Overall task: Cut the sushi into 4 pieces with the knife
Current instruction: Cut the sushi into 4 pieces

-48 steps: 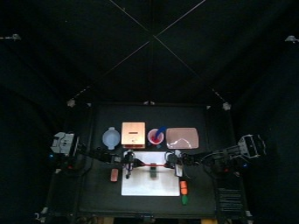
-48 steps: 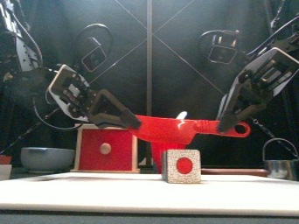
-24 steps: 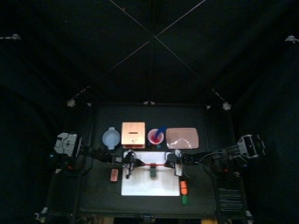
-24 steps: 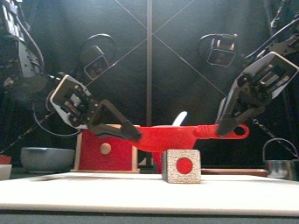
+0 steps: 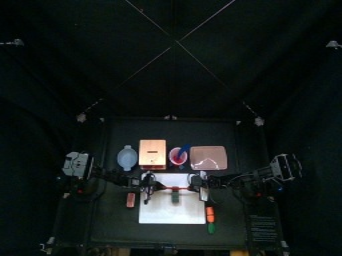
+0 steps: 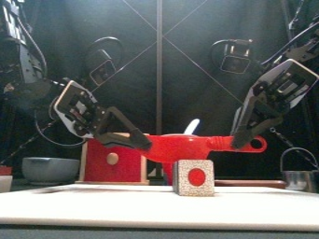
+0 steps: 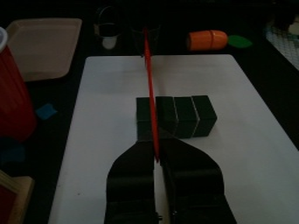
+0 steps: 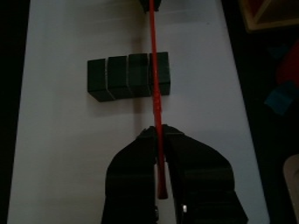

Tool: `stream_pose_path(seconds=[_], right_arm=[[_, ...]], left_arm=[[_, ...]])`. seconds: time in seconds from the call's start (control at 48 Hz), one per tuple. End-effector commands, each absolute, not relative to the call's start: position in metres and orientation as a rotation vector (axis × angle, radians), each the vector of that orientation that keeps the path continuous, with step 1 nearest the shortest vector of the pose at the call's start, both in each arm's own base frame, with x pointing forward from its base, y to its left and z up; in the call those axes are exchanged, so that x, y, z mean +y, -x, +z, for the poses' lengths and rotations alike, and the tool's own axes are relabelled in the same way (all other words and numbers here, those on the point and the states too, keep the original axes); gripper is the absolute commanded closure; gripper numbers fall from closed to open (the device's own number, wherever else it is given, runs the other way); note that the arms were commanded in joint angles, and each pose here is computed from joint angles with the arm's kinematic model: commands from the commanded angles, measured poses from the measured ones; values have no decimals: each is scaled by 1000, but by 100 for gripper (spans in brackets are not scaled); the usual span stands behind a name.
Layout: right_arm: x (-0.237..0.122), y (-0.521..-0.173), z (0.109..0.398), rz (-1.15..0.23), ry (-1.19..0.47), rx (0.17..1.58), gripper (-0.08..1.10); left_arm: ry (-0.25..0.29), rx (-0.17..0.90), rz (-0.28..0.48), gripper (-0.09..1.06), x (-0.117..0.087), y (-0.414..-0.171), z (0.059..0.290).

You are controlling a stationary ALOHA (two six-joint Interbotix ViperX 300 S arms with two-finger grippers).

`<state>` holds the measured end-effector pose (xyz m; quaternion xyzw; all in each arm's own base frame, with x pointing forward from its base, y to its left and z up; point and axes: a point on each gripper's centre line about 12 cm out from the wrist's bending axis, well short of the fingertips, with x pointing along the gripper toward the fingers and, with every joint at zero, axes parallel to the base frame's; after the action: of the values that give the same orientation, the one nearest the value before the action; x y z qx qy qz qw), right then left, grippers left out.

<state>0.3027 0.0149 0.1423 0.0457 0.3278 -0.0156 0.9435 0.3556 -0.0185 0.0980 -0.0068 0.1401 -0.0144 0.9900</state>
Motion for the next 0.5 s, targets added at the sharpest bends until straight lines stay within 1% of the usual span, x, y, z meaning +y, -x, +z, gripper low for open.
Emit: stream_pose_path(seconds=[0.021, 0.5], right_arm=[[15, -313, 153, -36, -95, 619, 96], [20, -314, 148, -28, -106, 635, 96]], left_arm=[[22, 222, -25, 67, -20, -371, 111], [24, 237, -27, 67, -21, -369, 109]])
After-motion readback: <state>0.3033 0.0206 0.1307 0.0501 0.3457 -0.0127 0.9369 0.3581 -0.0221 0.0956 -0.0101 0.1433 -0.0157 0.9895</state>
